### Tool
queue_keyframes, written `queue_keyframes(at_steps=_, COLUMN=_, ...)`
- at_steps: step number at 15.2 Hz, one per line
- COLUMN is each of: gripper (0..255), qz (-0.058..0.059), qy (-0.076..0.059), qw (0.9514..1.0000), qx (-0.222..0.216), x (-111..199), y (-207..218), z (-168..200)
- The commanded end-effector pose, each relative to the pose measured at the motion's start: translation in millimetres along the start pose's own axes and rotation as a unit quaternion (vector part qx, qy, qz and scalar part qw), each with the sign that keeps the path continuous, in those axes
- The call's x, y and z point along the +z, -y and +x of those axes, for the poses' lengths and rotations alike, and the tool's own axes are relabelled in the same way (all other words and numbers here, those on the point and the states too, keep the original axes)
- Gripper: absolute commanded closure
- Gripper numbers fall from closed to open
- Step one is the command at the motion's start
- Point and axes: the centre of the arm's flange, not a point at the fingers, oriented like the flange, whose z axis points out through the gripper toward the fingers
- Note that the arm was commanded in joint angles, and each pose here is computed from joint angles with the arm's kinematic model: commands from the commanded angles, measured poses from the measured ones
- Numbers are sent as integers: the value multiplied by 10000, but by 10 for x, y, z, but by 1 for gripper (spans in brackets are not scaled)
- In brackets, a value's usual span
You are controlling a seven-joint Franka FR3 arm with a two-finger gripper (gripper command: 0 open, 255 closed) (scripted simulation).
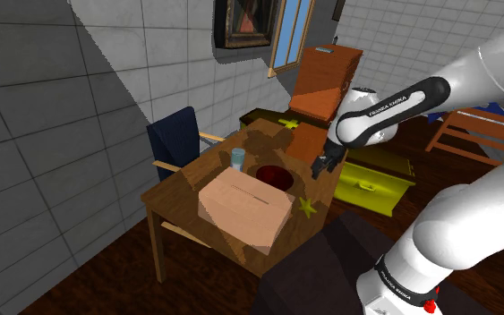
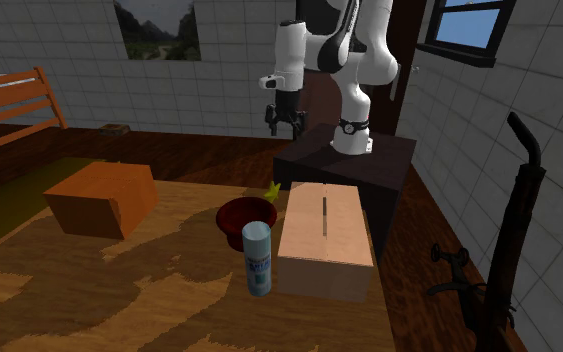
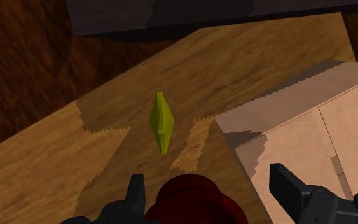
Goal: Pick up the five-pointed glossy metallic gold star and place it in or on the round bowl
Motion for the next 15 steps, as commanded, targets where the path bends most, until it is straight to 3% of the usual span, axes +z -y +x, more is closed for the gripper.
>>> queue_keyframes(at_steps=1, gripper=0, qz=17, qy=21, qw=10000, qx=-28, x=282, y=-89, z=3)
queue_keyframes(at_steps=12, gripper=0, qz=156, qy=186, qw=9996, qx=-174, x=1708, y=-407, z=2)
queue_keyframes(at_steps=15, gripper=0, qz=163, qy=194, qw=9995, qx=-182, x=1886, y=-418, z=-3)
